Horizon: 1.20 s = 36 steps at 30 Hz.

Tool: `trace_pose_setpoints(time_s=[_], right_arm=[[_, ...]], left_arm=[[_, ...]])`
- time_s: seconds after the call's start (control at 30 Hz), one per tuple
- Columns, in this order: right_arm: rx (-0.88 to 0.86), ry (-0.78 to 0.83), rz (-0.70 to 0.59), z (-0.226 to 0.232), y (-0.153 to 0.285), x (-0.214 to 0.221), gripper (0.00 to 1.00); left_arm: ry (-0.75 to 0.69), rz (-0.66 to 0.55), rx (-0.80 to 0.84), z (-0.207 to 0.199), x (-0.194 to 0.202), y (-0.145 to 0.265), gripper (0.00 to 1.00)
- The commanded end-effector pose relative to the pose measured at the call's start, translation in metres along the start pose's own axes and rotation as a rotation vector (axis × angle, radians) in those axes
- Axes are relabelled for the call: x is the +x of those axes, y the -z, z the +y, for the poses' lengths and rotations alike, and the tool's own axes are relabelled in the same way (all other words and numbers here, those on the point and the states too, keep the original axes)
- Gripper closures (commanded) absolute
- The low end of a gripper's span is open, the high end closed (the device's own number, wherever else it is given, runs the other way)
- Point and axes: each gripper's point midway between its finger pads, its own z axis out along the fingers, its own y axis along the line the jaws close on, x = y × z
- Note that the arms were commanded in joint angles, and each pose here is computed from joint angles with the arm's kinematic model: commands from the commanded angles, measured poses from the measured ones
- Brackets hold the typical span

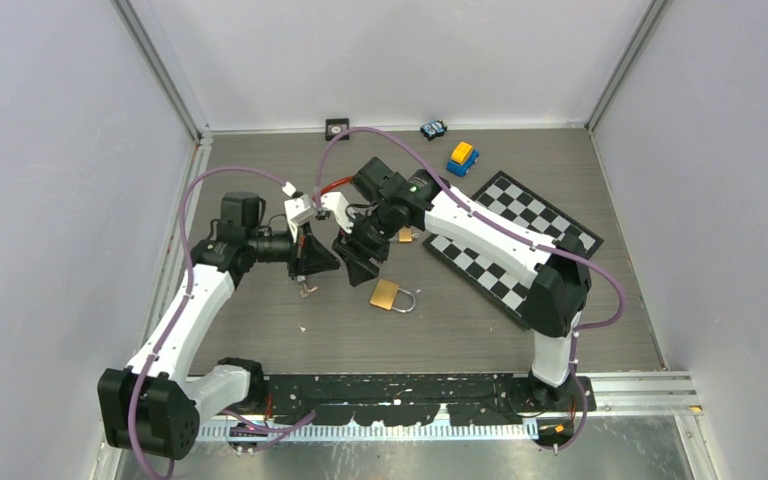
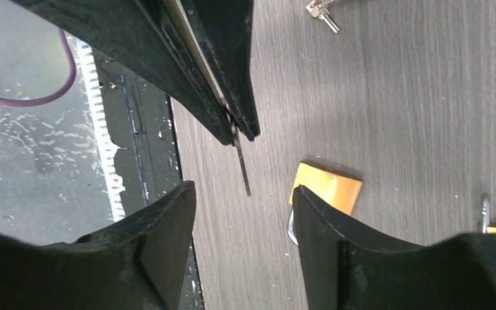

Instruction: Unlock with the key

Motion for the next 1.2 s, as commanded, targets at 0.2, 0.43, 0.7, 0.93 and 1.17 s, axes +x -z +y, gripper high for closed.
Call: trace_pose_setpoints(time_s=[0.2, 0.43, 0.7, 0.93, 1.17], right_arm=[[0.223, 0.003, -0.097, -0.030, 0.047, 0.005, 0.31], [0.396, -0.166, -0.113, -0.080, 0.042, 0.033, 0.28], [0.365, -0.214, 0.019, -0.104, -0.012, 0.075, 0.28], [0.372, -0.173, 0.123, -0.102, -0.050, 0.097, 0.21], [0.367, -0.143, 0.182, -0.088, -0.068, 0.113, 0.16]], left_arm=[[-0.018, 0.086, -0.160, 0.006, 0.008, 0.023, 1.00], [-0.001, 0.111, -0.204, -0.001, 0.015, 0.037, 1.00], [0.034, 0.085, -0.170, -0.007, 0.011, 0.034, 1.00], [0.049, 0.077, -0.162, -0.009, 0.010, 0.033, 1.00], [0.048, 0.073, -0.160, -0.010, 0.009, 0.033, 1.00]])
